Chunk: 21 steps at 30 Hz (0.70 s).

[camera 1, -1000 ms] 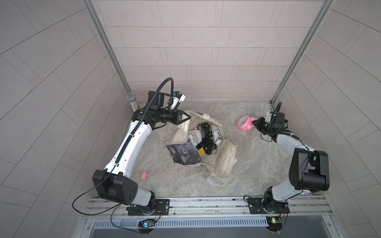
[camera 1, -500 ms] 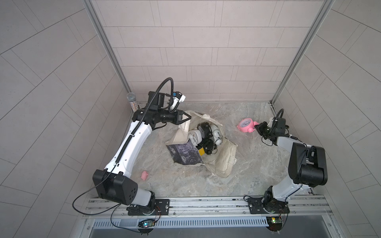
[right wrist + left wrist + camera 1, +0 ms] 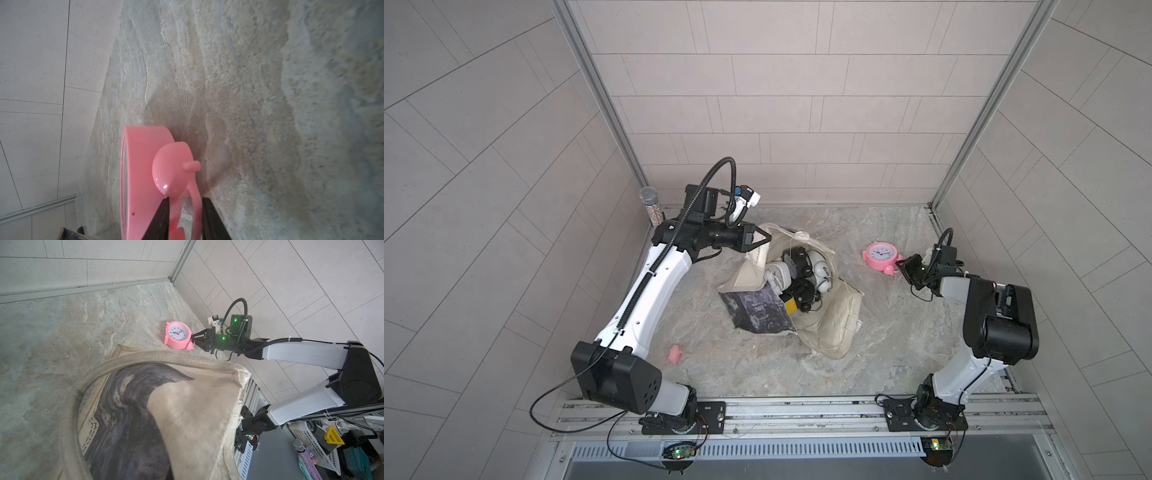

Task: Take the alarm clock out of the canvas bag
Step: Place the alarm at the center of the board.

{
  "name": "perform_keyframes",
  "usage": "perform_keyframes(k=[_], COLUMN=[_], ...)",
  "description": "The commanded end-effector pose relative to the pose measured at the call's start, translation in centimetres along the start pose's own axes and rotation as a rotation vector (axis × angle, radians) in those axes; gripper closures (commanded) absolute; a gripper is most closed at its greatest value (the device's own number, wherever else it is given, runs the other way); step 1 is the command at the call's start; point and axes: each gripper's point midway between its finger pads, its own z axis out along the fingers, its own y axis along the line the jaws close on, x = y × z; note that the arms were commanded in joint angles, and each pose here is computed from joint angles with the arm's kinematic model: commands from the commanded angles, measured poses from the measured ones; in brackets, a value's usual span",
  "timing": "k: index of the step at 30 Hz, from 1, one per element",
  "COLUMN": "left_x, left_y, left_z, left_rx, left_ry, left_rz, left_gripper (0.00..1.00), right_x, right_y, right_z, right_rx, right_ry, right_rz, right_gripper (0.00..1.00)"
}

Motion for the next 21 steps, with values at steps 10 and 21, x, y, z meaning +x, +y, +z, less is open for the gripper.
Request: perform_keyframes(k=[10,21], left_x=[-2.5,-3.2], left_y=[-3.4,-2.9], left_z=[-0.2,0.0], left_rx=[0.095,0.068], left_ry=[-0.079,-0.079], left_rz=[0.116,0.079], left_gripper=[1.0,1.0], right_x=[-1.2,-0.6], right_y=[1.8,18.6], right_z=[-2.1,-12.2], right_rx=[-0.021,-0.508], right_ry=[-0.035,-0.107], right_rz=[-0.05,-0.273], right_gripper=[0.48,0.49])
